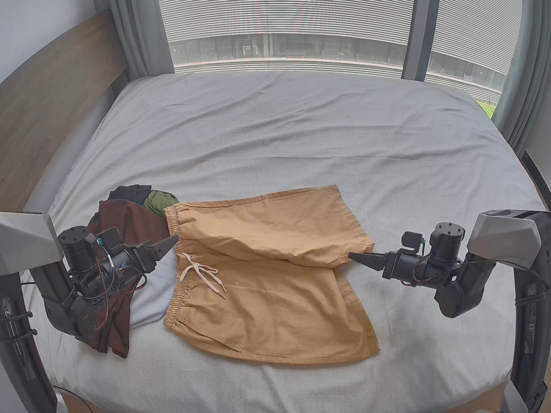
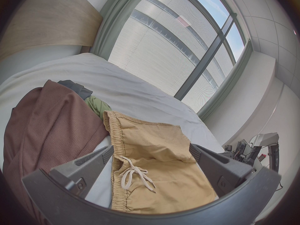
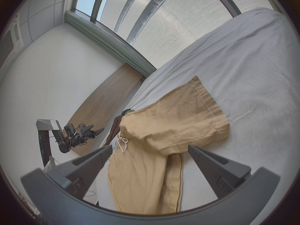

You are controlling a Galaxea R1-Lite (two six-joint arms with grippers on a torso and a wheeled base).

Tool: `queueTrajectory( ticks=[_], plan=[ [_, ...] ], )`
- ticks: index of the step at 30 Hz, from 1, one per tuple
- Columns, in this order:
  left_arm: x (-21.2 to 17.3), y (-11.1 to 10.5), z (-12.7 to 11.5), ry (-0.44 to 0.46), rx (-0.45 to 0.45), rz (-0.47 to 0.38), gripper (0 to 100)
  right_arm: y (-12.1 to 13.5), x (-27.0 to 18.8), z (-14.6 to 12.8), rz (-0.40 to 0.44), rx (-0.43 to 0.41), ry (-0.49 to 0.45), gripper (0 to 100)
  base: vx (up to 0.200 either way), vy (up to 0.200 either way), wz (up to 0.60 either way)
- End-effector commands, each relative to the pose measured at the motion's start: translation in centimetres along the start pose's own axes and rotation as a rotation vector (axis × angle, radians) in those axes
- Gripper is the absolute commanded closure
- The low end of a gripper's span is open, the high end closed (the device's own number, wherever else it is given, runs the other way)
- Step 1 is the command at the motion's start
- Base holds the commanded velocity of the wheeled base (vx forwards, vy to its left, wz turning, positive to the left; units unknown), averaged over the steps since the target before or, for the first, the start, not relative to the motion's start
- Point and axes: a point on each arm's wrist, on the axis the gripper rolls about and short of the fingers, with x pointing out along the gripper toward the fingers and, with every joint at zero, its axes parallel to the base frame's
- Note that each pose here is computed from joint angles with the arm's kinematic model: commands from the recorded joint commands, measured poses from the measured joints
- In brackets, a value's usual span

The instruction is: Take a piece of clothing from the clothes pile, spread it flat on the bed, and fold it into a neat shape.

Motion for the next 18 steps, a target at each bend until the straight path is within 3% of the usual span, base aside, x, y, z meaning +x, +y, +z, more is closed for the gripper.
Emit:
queueTrajectory(
  ticks=[1,9,18],
  plan=[
    [0.2,0.2,-0.6,0.017,-0.009,0.004,0,-0.6,0.8,-1.6,0.001,0.025,0.038,0,0.0,0.0,0.0],
    [0.2,0.2,-0.6,0.018,-0.009,0.003,0,-1.8,2.4,-4.5,0.004,0.058,0.096,0,0.0,0.0,0.0],
    [0.2,0.2,-0.5,0.015,-0.007,0.003,0,-2.9,2.8,-5.3,-0.026,0.076,0.105,0,0.0,0.0,0.0]
  ],
)
